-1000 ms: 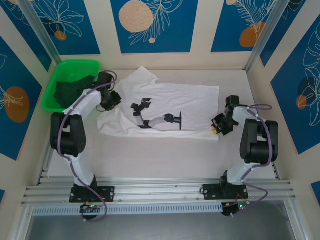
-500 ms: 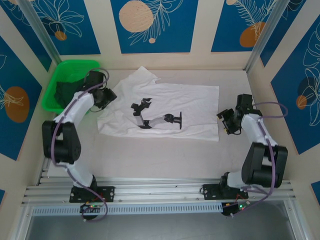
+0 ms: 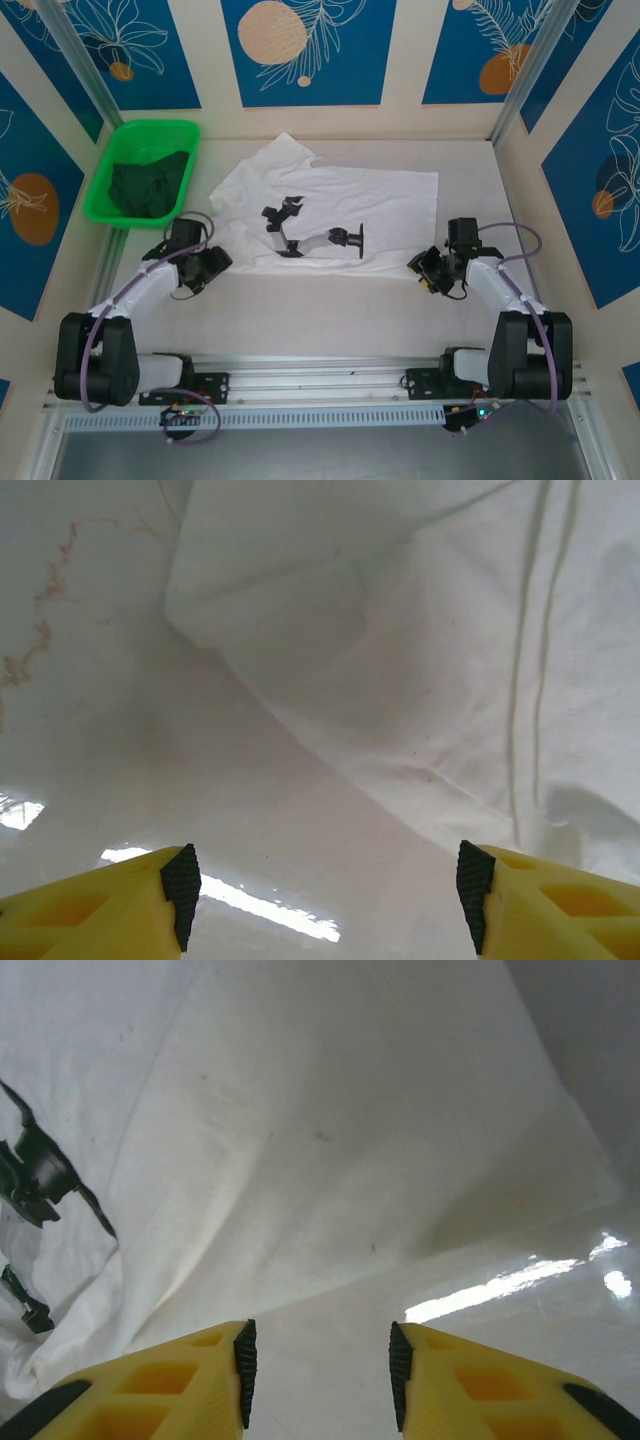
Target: Fold and stack the t-shirts
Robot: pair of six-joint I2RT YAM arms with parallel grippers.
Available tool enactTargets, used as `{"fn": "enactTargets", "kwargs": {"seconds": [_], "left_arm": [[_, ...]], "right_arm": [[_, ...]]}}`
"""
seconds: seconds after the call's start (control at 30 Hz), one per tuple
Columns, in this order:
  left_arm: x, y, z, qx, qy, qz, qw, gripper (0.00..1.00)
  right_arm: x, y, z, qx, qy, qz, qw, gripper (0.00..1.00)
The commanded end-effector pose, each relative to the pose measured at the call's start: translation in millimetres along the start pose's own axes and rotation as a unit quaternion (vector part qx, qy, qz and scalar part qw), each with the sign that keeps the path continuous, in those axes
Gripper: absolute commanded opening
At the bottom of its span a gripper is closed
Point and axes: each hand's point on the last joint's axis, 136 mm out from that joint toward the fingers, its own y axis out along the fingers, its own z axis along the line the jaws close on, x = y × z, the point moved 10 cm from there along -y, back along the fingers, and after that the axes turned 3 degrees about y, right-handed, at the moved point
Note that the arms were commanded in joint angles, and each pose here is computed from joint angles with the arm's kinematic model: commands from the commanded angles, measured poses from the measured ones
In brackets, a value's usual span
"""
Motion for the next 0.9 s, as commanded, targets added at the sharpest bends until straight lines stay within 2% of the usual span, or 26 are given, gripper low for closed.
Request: {"fn": "enactTargets", "kwargs": {"seconds": [0.0, 0.13, 0.23, 0.33, 0.4, 0.6, 0.87], "left_arm": [[10, 9, -10, -0.023, 0.020, -0.020, 0.999, 0.69], [18, 28, -10, -0.005, 0.014, -0.019, 1.000, 0.64], [24, 39, -14, -0.002, 0.016, -0.012, 1.000, 0.50], [31, 44, -10, 0.029, 0.014, -0.020, 0.999, 0.29], [35, 44, -4, 0.042, 0.003, -0.029, 0.999, 0.20], [42, 35, 2, 0.066, -0.004, -0.049, 0.997, 0.03], [40, 30, 12, 0.082, -0.012, -0.057, 0.995, 0.00]], "right_arm": [[6, 8, 10, 0.005, -0.006, 0.017, 1.000, 0.40], [10, 19, 6, -0.027, 0.021, 0.025, 0.999, 0.39], [10, 22, -1, -0.059, 0.042, 0.017, 0.997, 0.40], [11, 21, -8, -0.089, 0.059, 0.007, 0.994, 0.42], [13, 20, -13, -0.106, 0.070, 0.001, 0.992, 0.42], [24, 16, -23, -0.106, 0.097, -0.006, 0.990, 0.42], [36, 13, -42, -0.100, 0.142, -0.005, 0.985, 0.40]]}}
